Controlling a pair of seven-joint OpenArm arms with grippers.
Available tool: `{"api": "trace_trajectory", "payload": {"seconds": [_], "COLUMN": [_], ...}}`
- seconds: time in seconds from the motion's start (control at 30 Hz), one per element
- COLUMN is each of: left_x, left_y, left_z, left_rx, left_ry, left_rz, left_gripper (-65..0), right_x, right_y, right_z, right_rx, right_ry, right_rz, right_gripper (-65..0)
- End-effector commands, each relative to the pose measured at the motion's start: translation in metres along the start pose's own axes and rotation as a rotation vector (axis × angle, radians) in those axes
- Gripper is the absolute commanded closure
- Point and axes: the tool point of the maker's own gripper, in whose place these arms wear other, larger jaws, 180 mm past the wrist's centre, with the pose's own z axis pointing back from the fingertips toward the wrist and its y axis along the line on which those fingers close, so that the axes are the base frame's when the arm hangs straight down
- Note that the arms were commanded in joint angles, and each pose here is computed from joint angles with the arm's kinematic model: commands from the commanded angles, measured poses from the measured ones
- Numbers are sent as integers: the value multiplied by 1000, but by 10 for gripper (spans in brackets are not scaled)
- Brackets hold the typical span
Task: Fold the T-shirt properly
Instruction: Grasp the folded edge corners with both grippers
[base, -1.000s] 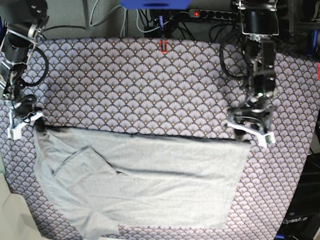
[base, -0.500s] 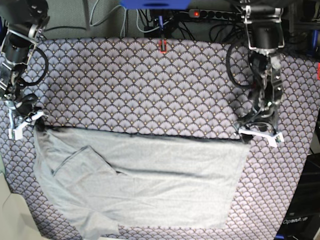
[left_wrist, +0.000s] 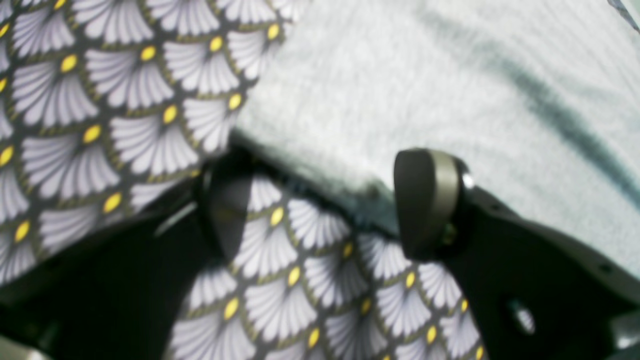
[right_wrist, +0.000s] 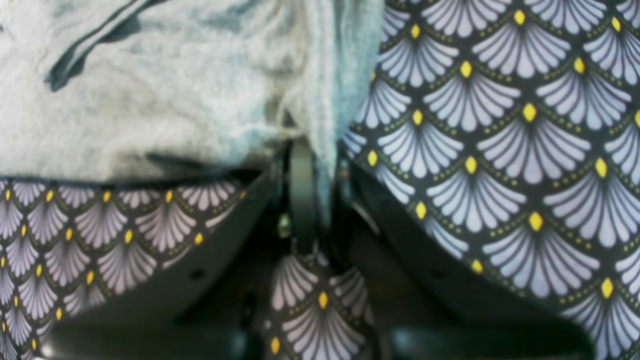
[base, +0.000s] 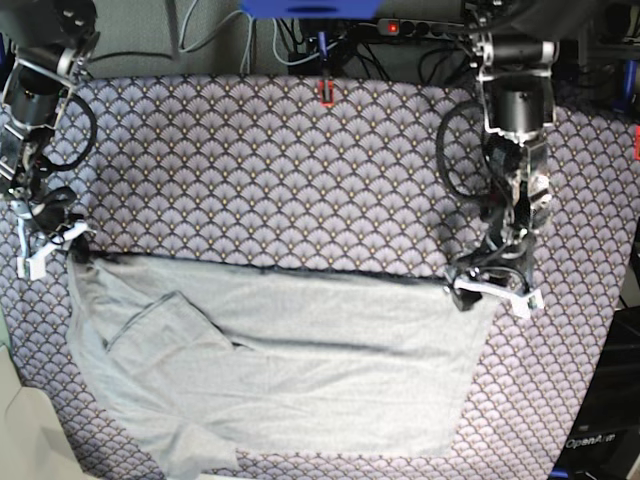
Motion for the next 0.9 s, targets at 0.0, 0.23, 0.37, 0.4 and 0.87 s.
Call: {"api": "trace_trajectory", "payload": {"seconds": [0.0,0.23,0.37,0.4,0.87], "left_x": [9,3,4,5,8], "left_y": [-5,2,6,7,13], "left_z": [-3,-6,-6,-6,4], "left_rx": [-12,7,13,17,14], "left_ry": [-14,-26,-28,-28,-13], "left_rz": [4,21,24,22,6], "left_gripper": [-439,-369,-144,-78,0], "right_x": [9,8,8,8,-1], "right_y": [-7,-7,-7,-7,-10], "right_z": [3,3,3,3,31], "right_rx": [-12,-13,-13,-14,-47], "right_ry": [2,5,6,8,11], "right_rz": [28,29,30,33,165], "right_gripper": [-7,-7,-3,-3,0]}}
